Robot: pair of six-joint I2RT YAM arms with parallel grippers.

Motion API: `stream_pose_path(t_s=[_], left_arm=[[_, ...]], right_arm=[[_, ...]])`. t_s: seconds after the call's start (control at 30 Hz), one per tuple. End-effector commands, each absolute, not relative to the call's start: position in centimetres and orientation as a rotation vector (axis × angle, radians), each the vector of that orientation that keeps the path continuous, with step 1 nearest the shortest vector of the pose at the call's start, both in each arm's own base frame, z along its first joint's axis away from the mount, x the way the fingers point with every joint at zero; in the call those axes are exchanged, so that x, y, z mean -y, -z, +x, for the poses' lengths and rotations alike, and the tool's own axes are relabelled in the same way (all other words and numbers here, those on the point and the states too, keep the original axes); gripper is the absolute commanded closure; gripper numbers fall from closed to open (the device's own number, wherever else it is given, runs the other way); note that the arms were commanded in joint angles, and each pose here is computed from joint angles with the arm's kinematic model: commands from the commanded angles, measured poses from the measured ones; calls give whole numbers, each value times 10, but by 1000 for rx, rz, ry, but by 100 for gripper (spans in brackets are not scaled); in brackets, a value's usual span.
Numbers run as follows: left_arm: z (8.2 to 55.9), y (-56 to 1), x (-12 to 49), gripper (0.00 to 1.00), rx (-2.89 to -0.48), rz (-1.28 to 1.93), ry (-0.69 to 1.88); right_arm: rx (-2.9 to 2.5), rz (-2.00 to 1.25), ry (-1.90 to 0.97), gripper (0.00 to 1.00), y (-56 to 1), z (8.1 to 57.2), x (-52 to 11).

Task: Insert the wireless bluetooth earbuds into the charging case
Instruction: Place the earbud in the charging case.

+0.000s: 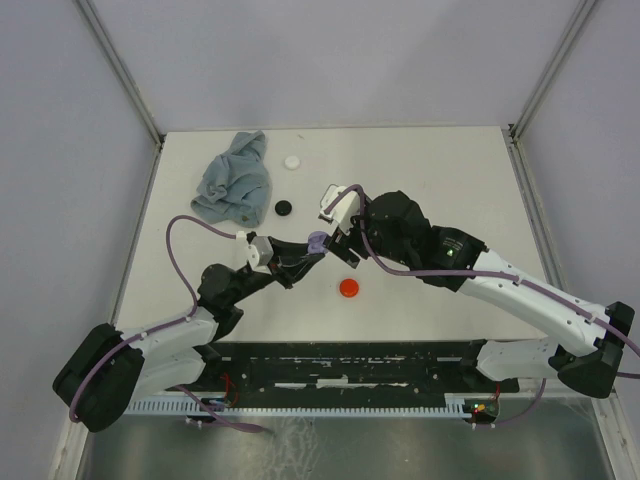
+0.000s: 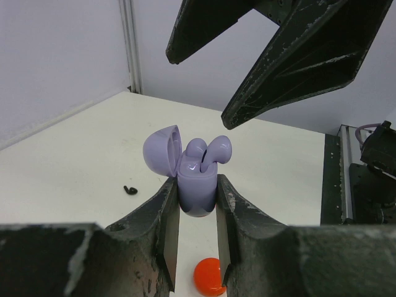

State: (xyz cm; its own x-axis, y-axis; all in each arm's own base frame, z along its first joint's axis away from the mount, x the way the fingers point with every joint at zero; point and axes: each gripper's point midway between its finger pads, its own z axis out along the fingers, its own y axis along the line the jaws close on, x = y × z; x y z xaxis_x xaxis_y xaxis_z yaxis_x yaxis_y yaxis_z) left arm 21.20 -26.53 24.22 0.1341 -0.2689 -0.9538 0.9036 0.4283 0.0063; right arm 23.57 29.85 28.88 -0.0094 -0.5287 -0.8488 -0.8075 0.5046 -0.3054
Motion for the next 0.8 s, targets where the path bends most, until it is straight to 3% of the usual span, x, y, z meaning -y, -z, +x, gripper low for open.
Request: stream_pose_path(t_s=[0.0,0.77], left_arm=[[204,-266,264,97,-1009,728,959],[205,-265,270,97,-1009,744,982]], right_arm=[[-1650,-1081,-280,22,-306,244,-290],[-1648,-1176,-455,21,-295,226,-316]])
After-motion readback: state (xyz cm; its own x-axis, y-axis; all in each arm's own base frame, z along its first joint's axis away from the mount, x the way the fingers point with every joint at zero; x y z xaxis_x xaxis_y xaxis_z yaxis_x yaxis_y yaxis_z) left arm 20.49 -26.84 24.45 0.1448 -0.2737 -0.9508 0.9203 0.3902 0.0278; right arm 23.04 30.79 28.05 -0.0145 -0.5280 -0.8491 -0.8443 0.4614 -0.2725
